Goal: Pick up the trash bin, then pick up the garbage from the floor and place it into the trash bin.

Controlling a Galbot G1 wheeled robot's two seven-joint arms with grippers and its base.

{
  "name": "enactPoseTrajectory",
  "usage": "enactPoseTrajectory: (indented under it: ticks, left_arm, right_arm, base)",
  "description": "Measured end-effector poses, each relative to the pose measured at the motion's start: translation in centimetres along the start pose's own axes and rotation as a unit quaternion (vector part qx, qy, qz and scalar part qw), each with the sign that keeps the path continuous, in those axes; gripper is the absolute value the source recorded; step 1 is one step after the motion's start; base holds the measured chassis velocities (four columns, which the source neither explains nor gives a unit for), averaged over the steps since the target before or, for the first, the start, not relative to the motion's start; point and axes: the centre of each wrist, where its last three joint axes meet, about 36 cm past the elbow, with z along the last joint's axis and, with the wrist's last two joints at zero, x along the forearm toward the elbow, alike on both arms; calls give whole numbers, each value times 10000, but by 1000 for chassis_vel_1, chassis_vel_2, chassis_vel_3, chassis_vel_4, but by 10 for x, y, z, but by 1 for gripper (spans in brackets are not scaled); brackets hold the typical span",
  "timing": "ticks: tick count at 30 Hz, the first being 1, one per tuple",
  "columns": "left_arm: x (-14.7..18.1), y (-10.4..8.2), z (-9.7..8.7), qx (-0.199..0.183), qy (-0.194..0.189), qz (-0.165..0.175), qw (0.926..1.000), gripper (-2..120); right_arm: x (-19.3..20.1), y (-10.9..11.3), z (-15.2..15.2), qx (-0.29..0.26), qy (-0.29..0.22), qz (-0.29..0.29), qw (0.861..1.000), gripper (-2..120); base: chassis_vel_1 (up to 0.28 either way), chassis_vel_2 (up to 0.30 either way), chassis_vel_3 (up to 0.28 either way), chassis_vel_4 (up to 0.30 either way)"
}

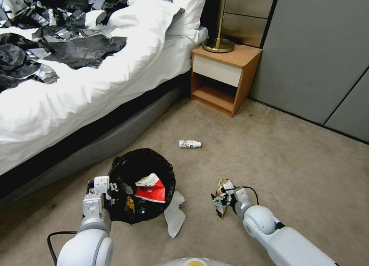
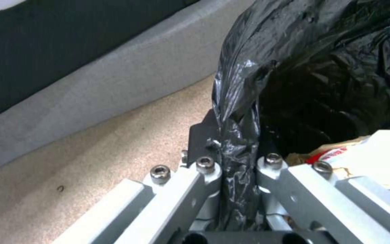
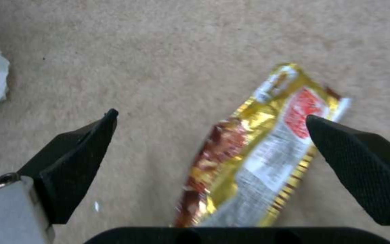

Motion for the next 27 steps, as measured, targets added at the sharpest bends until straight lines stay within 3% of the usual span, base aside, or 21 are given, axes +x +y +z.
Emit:
enactPoseTrajectory:
  ticks: [10,18,21,25,27]
  left_arm:
    - [-1,-2,1,-7,24,5,10000,1]
    - [-2,-1,1,-7,20,-7,10000,1]
    - [-2,-1,1,-5,23,-7,10000,1]
    - [-2,-1,1,-4,23,-4,10000,1]
    - [-2,-2,1,-4,23,5,10000,1]
  right_arm:
    - [-25,17,17,-16,-29,-1,10000,99]
    - [-29,20,28,13,-46,39,10000,88]
    - [-23,9,39,-16,-21,164,9999,71]
    - [-19,4,45,-17,-12,231,9997,64]
    - [-13,-5,53,1,-6,325,9995,52]
  base:
    - [0,0,0,0]
    - [0,0,0,0]
    - [0,0,0,0]
    - [0,0,0,0]
    - [0,0,0,0]
